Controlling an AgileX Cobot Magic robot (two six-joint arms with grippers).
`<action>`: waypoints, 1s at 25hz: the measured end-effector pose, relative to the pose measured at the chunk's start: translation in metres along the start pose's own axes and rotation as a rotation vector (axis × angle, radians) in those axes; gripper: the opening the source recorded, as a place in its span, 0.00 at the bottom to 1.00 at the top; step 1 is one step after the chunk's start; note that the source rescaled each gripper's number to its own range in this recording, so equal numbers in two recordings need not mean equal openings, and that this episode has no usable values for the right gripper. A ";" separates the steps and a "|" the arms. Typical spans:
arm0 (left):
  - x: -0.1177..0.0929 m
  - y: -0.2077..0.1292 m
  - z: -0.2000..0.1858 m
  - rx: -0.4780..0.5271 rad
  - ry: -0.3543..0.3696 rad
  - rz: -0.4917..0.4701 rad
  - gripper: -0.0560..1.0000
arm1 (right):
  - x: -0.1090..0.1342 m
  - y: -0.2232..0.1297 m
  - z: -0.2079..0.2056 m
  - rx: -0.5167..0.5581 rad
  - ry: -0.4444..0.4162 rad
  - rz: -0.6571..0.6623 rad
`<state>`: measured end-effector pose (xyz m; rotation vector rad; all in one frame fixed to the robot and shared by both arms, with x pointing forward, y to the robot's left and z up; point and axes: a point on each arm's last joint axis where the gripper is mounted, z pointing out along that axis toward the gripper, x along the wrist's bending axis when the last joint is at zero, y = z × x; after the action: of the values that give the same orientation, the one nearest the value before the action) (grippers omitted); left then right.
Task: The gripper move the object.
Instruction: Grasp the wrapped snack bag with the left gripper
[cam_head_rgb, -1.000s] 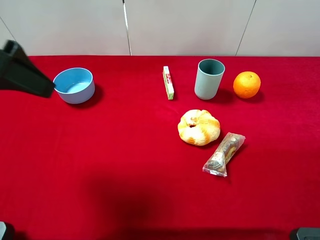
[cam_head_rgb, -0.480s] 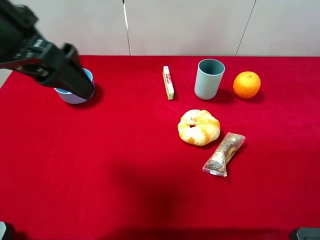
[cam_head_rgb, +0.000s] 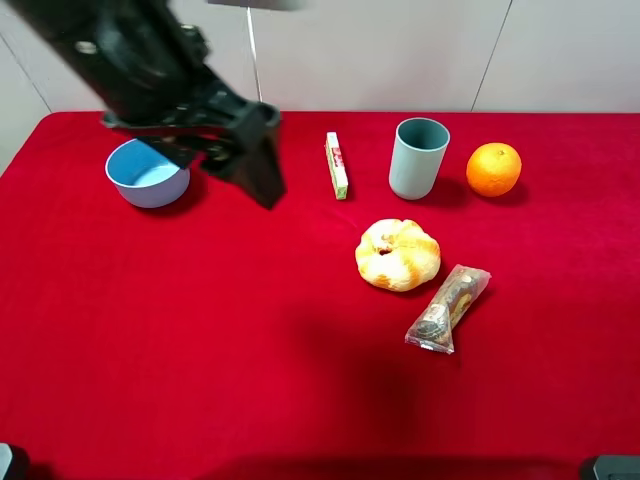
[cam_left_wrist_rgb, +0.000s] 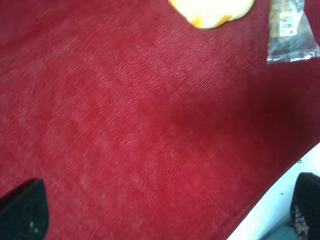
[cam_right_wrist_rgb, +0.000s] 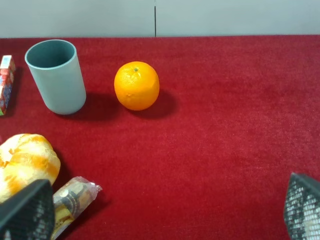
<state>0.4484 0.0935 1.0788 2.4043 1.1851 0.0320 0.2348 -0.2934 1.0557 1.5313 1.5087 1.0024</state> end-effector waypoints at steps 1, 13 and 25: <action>-0.005 0.004 0.004 0.008 0.000 0.011 0.96 | 0.000 0.000 0.000 0.000 0.000 0.000; -0.056 0.041 0.048 0.095 -0.017 0.107 0.96 | 0.000 0.000 0.000 0.000 0.000 0.000; -0.095 0.058 0.087 0.156 -0.029 0.135 0.96 | 0.000 0.000 0.000 0.000 0.001 0.000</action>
<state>0.4505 -0.0424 1.0417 2.6087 1.0449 -0.0542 0.2348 -0.2933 1.0557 1.5314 1.5089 1.0031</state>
